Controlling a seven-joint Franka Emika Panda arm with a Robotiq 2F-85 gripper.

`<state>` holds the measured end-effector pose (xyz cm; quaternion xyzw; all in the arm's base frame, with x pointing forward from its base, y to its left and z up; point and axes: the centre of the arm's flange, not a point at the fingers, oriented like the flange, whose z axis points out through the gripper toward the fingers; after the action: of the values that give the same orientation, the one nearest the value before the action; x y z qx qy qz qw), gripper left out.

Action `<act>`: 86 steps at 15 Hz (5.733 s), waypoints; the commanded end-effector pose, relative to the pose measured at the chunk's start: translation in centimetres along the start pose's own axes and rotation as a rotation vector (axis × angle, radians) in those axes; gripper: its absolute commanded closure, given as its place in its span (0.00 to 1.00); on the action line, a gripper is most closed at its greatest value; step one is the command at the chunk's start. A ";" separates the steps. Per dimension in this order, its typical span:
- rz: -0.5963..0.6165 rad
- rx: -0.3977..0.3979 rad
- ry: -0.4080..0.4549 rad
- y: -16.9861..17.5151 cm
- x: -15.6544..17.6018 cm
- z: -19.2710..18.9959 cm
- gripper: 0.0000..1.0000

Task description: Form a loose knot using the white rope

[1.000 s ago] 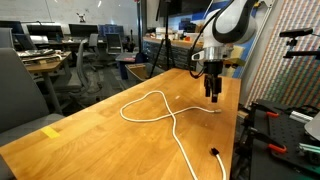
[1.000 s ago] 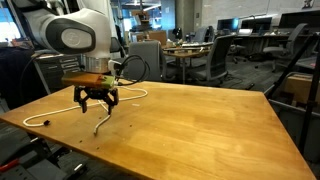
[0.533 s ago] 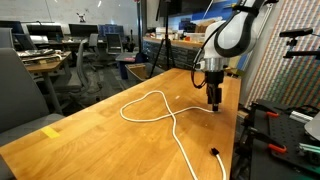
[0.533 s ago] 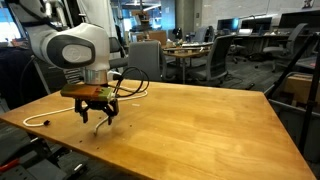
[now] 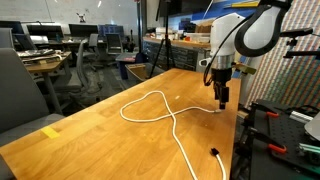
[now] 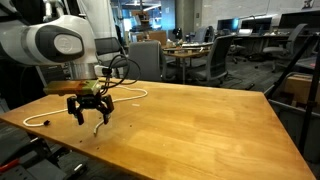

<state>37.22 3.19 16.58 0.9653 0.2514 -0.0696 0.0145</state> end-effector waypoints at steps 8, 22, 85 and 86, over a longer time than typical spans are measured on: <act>0.013 -0.008 -0.032 -2.6 1.0 4.6 0.27; -0.022 -0.041 0.158 -1.6 4.0 -0.5 0.97; -0.299 0.156 -0.143 2.6 22.0 -13.6 0.00; -0.278 0.126 -0.134 2.9 21.0 -15.4 0.00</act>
<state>58.69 11.80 28.87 0.9134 0.3762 -0.1503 -0.0389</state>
